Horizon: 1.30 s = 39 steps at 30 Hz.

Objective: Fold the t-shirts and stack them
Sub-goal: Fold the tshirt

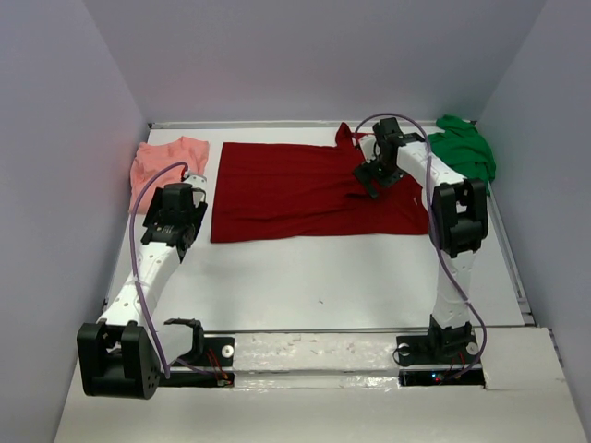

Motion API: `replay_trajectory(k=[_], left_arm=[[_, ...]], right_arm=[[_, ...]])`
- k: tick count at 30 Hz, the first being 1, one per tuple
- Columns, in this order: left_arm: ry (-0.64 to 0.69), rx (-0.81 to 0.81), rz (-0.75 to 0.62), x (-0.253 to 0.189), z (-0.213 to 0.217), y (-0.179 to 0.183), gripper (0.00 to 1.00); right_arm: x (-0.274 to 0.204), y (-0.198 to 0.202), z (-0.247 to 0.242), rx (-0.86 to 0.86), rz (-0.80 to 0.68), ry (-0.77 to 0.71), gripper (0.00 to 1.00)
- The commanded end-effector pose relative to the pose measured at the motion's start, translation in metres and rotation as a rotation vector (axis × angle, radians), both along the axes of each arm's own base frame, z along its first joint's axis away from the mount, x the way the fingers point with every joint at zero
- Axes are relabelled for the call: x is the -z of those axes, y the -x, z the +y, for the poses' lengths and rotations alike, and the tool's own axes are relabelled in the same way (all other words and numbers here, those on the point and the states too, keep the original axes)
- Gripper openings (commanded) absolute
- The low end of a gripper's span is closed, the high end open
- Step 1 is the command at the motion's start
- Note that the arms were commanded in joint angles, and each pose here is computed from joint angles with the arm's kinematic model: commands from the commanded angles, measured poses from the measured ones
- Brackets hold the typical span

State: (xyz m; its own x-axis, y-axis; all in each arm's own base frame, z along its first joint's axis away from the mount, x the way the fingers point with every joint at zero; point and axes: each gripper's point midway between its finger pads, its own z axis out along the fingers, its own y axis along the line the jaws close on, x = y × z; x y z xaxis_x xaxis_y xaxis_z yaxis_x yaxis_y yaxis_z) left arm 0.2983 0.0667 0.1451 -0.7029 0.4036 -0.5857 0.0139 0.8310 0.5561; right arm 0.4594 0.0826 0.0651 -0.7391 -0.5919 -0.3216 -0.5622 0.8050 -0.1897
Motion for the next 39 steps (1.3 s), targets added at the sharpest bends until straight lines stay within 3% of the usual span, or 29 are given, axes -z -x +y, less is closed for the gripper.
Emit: replay_trajectory(k=[1,11,24,31,39], left_arm=[[-0.004,0.003,-0.001,0.003,-0.001,0.0,0.87],[-0.019,-0.009,0.006,0.005,0.002,0.005,0.87],[-0.024,-0.019,0.025,0.007,0.003,0.005,0.87],[-0.02,-0.025,0.024,0.004,0.003,0.002,0.87],[-0.003,-0.016,0.01,0.001,0.0,0.0,0.87]], right_arm=[[-0.014,-0.023,0.017,-0.01,-0.058,-0.049,1.0],[-0.006,-0.046,0.031,-0.017,-0.047,-0.091,1.0],[-0.036,-0.094,0.074,-0.062,-0.157,-0.169,1.0],[-0.045,-0.087,0.059,-0.054,-0.191,-0.108,1.0],[-0.058,-0.049,0.033,-0.063,-0.192,-0.018,1.0]])
